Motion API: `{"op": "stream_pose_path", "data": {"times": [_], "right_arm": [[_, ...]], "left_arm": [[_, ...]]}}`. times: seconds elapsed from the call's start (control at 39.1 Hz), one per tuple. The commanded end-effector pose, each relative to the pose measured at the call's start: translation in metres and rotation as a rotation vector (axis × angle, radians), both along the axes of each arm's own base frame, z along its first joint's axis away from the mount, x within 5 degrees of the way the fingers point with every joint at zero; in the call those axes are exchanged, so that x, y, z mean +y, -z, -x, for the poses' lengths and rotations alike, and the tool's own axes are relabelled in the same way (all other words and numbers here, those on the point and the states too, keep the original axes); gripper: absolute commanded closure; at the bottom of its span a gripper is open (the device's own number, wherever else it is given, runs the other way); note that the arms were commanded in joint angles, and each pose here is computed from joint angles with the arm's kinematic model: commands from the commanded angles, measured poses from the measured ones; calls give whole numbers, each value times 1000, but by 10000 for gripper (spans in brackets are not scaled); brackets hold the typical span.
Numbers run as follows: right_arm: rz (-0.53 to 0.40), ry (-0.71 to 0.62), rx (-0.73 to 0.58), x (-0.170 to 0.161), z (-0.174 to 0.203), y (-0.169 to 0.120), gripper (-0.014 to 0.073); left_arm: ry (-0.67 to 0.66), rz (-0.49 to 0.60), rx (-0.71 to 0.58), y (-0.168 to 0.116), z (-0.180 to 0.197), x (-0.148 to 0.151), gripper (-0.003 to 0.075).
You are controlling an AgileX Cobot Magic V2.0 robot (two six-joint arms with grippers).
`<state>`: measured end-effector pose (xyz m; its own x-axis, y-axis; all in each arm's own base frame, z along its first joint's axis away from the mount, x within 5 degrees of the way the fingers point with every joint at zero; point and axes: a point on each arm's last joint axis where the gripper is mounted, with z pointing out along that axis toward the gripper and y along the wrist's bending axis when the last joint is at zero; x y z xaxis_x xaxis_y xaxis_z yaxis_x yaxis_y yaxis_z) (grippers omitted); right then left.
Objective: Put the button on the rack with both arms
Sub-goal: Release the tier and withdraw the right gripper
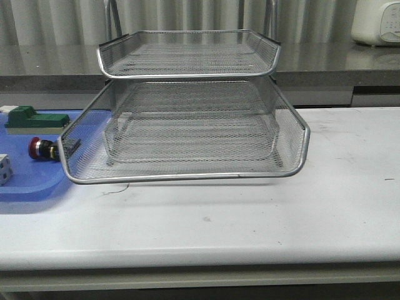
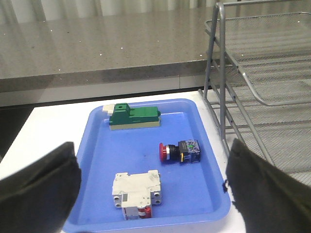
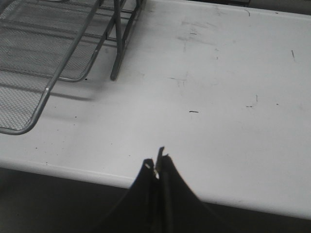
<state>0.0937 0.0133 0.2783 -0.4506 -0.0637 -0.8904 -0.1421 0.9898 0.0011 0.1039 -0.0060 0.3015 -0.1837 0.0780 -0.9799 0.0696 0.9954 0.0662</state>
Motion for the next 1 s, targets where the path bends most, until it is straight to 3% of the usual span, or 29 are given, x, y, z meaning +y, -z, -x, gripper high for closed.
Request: {"op": "stream_pose_path", "data": {"times": [0.0, 0.18, 0.77, 0.97], "right_arm": [[-29, -1, -141, -1, 13, -8, 705], [-39, -2, -220, -3, 28, -10, 705], [-39, -2, -220, -3, 28, -10, 705], [-39, -2, -220, -3, 28, -10, 705]], "left_arm": [[0, 16, -102, -18, -2, 0, 144], [0, 16, -102, -18, -2, 0, 144], [0, 18, -95, -19, -3, 0, 146], [4, -44, 72, -33, -32, -2, 146]]}}
